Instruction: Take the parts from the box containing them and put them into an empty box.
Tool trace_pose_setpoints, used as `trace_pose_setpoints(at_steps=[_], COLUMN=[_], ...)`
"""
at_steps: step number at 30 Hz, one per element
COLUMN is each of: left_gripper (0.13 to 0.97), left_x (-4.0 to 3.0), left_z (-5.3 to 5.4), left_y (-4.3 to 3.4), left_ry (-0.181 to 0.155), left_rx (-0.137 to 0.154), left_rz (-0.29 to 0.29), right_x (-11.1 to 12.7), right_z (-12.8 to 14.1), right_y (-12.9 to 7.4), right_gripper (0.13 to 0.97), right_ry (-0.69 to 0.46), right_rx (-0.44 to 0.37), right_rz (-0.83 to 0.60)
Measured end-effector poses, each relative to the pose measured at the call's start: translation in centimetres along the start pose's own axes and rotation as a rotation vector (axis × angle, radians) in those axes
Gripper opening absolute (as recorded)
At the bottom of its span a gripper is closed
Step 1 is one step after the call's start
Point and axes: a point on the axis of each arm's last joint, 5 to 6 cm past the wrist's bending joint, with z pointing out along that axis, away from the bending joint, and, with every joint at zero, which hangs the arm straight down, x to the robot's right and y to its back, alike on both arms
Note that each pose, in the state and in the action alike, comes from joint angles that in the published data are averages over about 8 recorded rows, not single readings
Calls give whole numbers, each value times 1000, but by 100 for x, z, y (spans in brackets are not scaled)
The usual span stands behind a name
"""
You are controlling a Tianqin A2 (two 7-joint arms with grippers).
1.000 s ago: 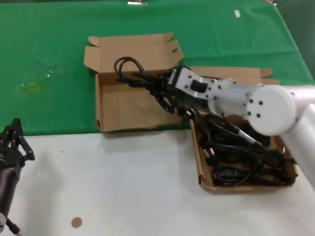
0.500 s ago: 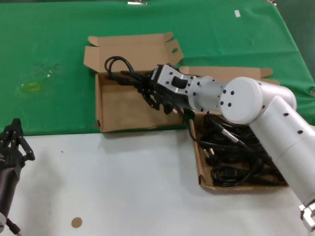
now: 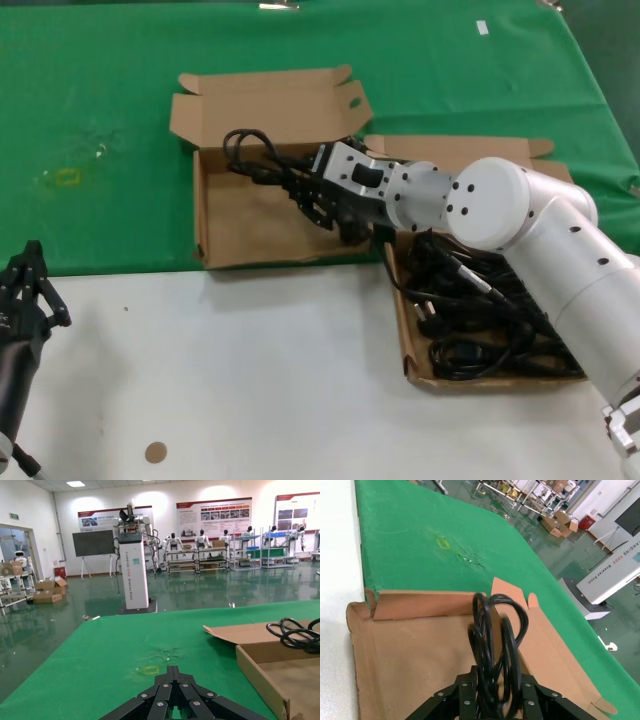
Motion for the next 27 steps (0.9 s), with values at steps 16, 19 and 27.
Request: trace_pose_setpoints(at_steps=[16, 19, 27], left_gripper=[144, 144, 148], left_x=[0, 0, 0], left_z=[0, 0, 0], left_y=[0, 0, 0], left_ry=[0, 0, 0], left_rx=[0, 0, 0], left_rz=[0, 0, 0], right_x=[55, 65, 63], right_z=[-11, -33, -64], right_y=[-30, -37, -37], right_gripper=[415, 480, 648], right_ry=[16, 18, 19], right_rx=[8, 12, 21], right_rz=[20, 24, 32])
